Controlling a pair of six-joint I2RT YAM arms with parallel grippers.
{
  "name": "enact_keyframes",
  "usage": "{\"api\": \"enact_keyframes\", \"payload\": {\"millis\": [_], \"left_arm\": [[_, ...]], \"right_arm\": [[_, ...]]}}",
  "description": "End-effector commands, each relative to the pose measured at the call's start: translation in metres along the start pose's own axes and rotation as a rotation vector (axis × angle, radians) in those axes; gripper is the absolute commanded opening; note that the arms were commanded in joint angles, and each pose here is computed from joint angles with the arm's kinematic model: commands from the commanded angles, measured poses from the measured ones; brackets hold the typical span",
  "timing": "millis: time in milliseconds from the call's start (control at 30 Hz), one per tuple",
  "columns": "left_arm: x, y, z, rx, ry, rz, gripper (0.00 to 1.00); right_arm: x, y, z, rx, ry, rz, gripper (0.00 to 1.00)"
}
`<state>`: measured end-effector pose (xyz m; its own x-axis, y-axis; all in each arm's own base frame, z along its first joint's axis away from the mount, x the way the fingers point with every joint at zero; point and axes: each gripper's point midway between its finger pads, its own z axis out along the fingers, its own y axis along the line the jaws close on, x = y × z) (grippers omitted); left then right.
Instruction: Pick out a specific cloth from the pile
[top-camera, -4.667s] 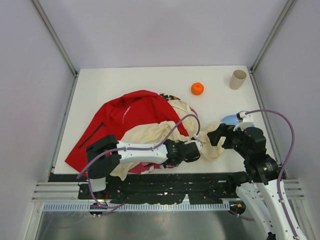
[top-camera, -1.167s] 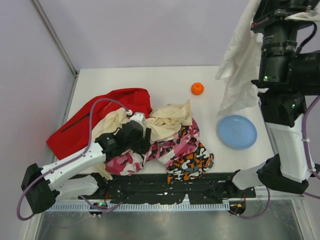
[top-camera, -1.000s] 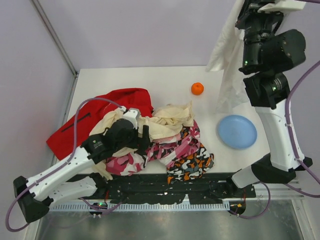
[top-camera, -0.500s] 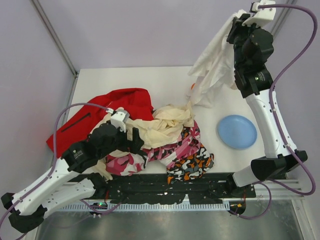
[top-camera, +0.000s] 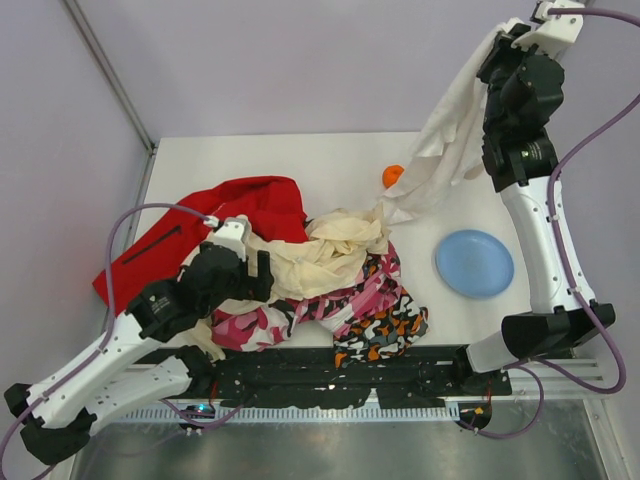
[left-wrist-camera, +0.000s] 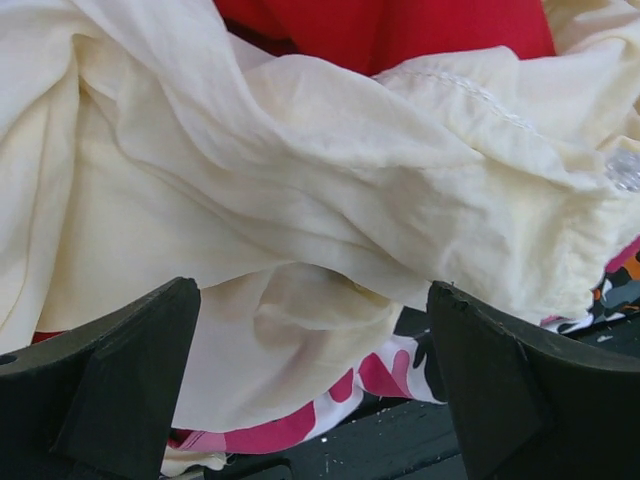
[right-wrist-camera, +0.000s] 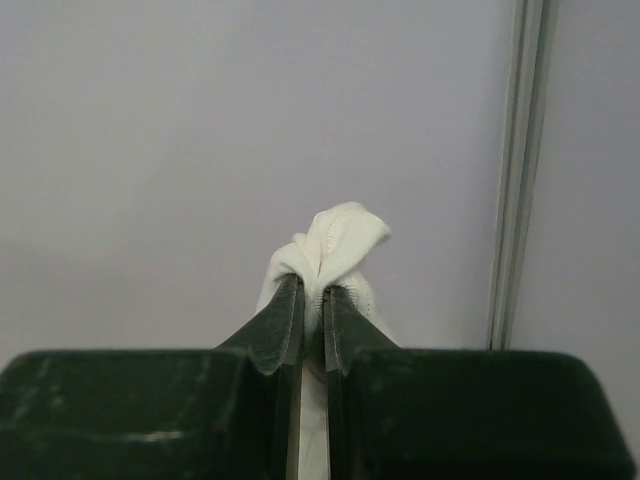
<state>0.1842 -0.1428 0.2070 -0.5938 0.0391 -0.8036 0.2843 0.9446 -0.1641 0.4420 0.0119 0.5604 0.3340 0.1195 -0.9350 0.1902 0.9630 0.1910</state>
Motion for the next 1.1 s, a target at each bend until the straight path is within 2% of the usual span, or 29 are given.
{"api": "enact_keyframes", "payload": {"millis": [0, 67, 200, 267, 333, 500, 767, 900, 967, 1033, 1067], "left_arm": [[-0.016, 0.012, 0.001, -0.096, -0.017, -0.070, 1.00], [-0.021, 0.013, 0.002, -0.104, -0.031, -0.095, 1.00], [-0.032, 0.019, -0.001, -0.105, -0.074, -0.141, 1.00], [-0.033, 0.022, -0.003, -0.114, -0.080, -0.156, 1.00], [-0.032, 0.026, -0.003, -0.126, -0.078, -0.168, 1.00], [-0.028, 0.032, -0.002, -0.153, -0.065, -0.199, 1.00], [-0.023, 0.041, -0.010, -0.185, -0.069, -0.226, 1.00], [-0.025, 0.045, -0.018, -0.187, -0.087, -0.234, 1.00], [-0.028, 0.045, -0.023, -0.184, -0.101, -0.239, 1.00], [-0.033, 0.048, -0.029, -0.191, -0.119, -0.243, 1.00], [-0.035, 0.049, -0.032, -0.194, -0.126, -0.245, 1.00]], "right_arm": [[-0.011, -0.011, 0.005, 0.036, -0.048, -0.003, 0.05], [0.027, -0.010, 0.004, 0.025, 0.027, -0.025, 0.05], [0.075, -0.027, -0.006, 0.088, 0.093, -0.013, 0.05], [0.120, -0.025, -0.013, 0.055, 0.171, -0.018, 0.05], [0.133, -0.021, -0.018, 0.030, 0.186, 0.015, 0.05], [0.214, -0.025, -0.036, 0.023, 0.313, 0.038, 0.05], [0.350, -0.054, -0.077, 0.137, 0.589, 0.032, 0.05], [0.392, -0.068, -0.102, 0.197, 0.718, 0.011, 0.05], [0.397, -0.071, -0.108, 0.216, 0.749, 0.011, 0.09], [0.393, -0.073, -0.109, 0.228, 0.758, 0.011, 0.22], [0.387, -0.073, -0.108, 0.225, 0.764, -0.006, 0.40]]}}
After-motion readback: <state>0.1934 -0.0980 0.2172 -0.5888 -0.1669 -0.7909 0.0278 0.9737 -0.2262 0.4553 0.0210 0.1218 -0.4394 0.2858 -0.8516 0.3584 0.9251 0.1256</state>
